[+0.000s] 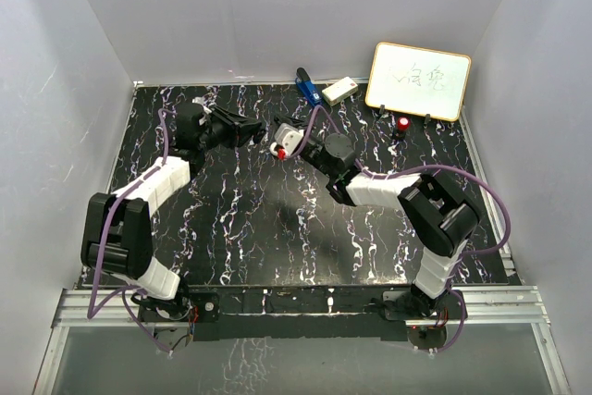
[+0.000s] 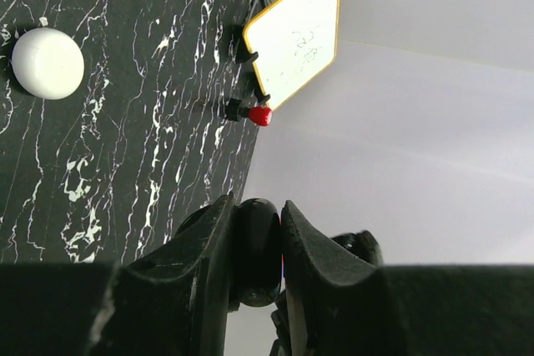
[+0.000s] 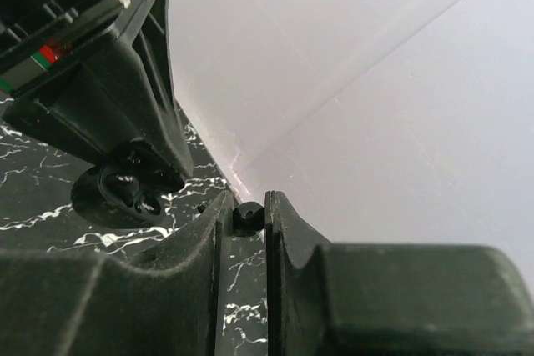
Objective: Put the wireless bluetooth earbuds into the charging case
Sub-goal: Place the earbud at the center of the board.
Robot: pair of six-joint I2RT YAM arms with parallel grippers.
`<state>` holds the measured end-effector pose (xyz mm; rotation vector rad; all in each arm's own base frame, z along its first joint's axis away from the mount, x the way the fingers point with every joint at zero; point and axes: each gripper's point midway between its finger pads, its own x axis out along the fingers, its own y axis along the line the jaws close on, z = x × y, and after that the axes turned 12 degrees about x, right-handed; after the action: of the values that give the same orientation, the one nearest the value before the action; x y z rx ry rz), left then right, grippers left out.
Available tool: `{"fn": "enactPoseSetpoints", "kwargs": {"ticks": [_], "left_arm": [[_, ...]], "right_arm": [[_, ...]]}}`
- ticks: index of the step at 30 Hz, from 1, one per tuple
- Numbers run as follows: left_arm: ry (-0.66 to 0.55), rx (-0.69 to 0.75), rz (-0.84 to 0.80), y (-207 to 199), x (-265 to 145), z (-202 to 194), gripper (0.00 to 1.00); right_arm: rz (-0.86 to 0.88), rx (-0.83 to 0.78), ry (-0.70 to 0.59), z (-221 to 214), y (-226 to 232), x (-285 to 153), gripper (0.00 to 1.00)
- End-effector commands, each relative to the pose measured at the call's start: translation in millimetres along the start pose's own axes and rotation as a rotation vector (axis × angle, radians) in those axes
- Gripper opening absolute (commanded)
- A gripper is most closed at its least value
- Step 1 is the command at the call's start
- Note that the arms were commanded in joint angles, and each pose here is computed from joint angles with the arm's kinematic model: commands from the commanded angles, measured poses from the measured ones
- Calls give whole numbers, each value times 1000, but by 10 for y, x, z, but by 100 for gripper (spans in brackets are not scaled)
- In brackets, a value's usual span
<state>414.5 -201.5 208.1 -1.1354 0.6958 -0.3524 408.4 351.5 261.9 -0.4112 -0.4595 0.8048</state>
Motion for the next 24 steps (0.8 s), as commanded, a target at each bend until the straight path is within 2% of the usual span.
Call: {"fn": "enactPoseSetpoints", "kwargs": {"ticks": [1, 14, 24], "left_arm": [[53, 26, -33, -166, 10, -52, 0], [72, 38, -36, -211, 23, -85, 0], [90, 50, -41, -232, -9, -125, 0]], "right_arm": [[-53, -119, -133, 474, -262, -38, 0], [8, -294, -113, 414, -187, -4, 0], [49, -309, -120, 400, -104, -5, 0]]}}
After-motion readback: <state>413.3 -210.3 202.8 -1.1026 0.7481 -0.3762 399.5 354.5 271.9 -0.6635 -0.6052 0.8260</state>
